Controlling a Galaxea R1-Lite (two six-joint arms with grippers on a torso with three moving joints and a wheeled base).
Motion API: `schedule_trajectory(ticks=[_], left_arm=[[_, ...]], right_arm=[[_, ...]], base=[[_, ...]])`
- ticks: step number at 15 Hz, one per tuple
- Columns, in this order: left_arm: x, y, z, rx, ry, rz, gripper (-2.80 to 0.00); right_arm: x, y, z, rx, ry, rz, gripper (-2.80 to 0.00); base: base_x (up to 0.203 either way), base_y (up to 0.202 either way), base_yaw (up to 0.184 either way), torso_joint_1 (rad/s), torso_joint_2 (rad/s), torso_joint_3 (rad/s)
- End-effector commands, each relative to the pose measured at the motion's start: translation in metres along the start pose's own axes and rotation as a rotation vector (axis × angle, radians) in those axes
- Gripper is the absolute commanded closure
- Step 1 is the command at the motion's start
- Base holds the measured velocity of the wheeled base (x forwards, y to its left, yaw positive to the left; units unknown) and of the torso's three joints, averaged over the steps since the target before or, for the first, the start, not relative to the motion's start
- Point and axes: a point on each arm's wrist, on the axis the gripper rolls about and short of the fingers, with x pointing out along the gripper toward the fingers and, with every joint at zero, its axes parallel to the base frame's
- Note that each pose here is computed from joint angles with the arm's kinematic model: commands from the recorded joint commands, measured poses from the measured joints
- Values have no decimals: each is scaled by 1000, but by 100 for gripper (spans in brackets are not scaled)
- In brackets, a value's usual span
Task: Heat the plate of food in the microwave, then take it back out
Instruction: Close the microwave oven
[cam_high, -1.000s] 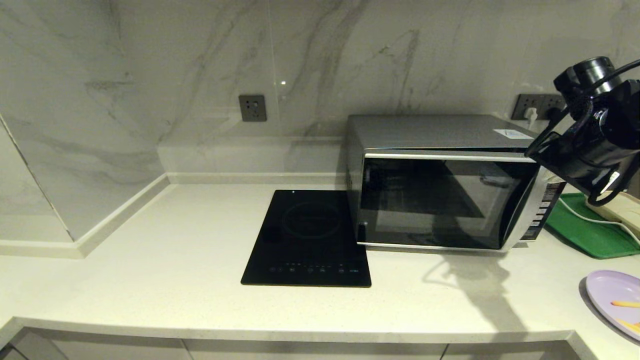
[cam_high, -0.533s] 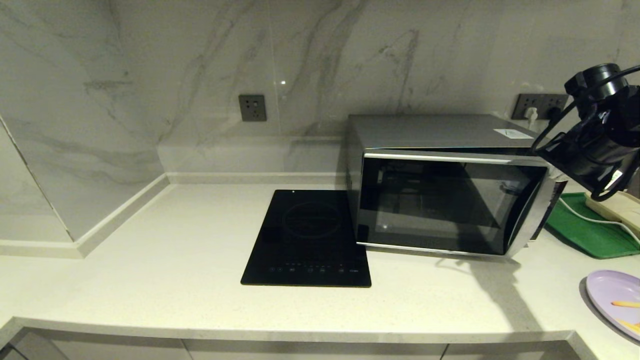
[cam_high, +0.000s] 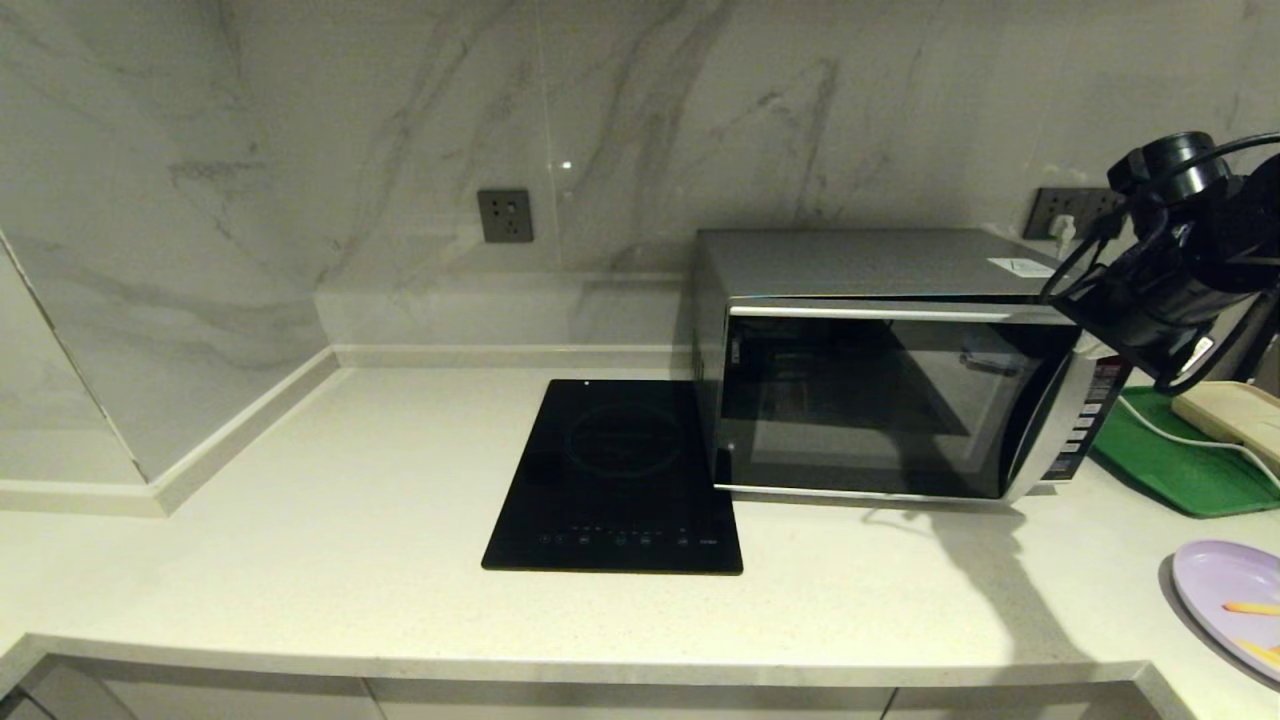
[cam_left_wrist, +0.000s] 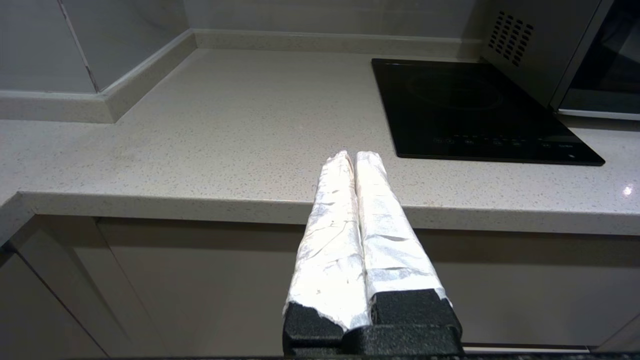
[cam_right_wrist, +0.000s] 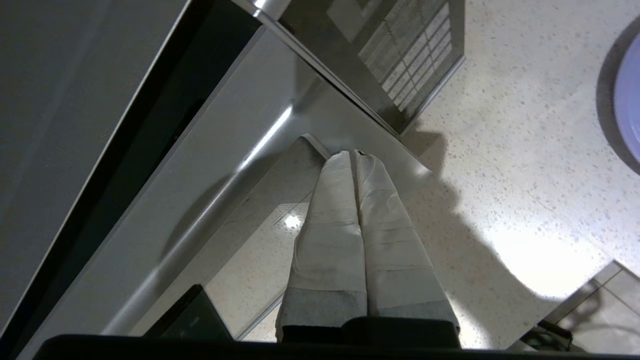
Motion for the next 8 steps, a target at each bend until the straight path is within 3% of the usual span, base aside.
schedule_trajectory(ticks=[1,8], left_arm=[[0,0,0,-1,-2,1,0],[0,0,0,-1,-2,1,0]], right_arm=[[10,4,0,-5,-14,14,0],[24,10,-2,-13,-23,53,0]], base=[[0,0,0,0,0,0],[0,0,0,0,0,0]])
